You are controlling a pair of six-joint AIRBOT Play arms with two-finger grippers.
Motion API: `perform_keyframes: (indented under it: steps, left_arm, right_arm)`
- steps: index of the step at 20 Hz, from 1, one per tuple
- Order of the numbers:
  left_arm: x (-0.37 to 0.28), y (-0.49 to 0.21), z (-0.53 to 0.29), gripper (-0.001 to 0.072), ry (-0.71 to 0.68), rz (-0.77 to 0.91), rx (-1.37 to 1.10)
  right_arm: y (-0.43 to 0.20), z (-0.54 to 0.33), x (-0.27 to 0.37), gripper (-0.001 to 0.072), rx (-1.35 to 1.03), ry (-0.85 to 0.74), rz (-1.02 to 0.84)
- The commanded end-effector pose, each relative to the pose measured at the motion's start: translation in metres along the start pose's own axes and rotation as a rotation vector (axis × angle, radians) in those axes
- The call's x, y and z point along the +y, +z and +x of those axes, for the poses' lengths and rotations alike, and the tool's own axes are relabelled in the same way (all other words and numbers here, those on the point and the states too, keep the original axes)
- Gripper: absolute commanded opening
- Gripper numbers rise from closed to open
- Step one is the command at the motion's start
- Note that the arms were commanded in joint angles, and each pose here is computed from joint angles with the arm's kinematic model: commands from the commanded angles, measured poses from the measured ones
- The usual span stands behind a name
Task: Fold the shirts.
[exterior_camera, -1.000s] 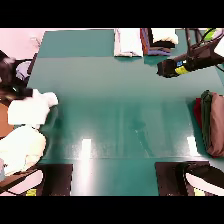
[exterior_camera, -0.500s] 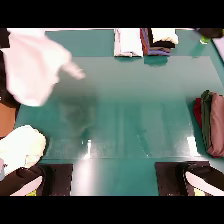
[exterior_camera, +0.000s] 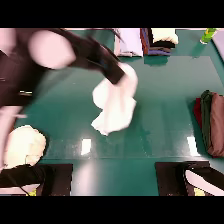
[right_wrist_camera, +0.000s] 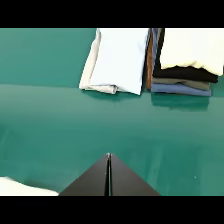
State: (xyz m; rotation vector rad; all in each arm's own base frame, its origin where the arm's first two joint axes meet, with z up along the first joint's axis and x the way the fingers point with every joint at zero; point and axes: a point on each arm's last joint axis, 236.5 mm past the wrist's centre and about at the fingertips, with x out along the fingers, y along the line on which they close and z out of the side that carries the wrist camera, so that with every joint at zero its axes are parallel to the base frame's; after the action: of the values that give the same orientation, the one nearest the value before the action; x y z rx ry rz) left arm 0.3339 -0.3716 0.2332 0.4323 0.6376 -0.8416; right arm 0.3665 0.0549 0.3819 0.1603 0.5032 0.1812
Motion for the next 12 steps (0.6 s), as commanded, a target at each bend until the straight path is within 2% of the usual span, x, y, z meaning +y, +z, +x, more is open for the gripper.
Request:
perform_keyframes:
  steps: [1,4,7,9,12]
  left_arm:
    - [-0.054,-0.02,0.066,0.0483,-0.125,0.071,0.088]
    - [0.018,-0.041,0.061,0.0495,0.019,-0.021,0.167]
    - [0.103,-0.098,0.053,0.0495,0.118,-0.254,0.318]
    - [0.127,-0.136,0.062,0.0496,0.095,-0.408,0.372]
    - [0.107,-0.174,0.096,0.0496,-0.039,-0.563,0.399]
  right_arm:
    - [-0.008,0.009,0.002,0.0021,0.042,0.007,-0.003]
    - [-0.017,0.025,0.009,0.0021,0.088,0.025,-0.012]
    - [-0.026,0.038,0.017,0.0021,0.128,0.042,-0.022]
    - [-0.029,0.047,0.018,0.0021,0.147,0.047,-0.023]
    - [-0.037,0.06,0.016,0.0021,0.183,0.043,-0.019]
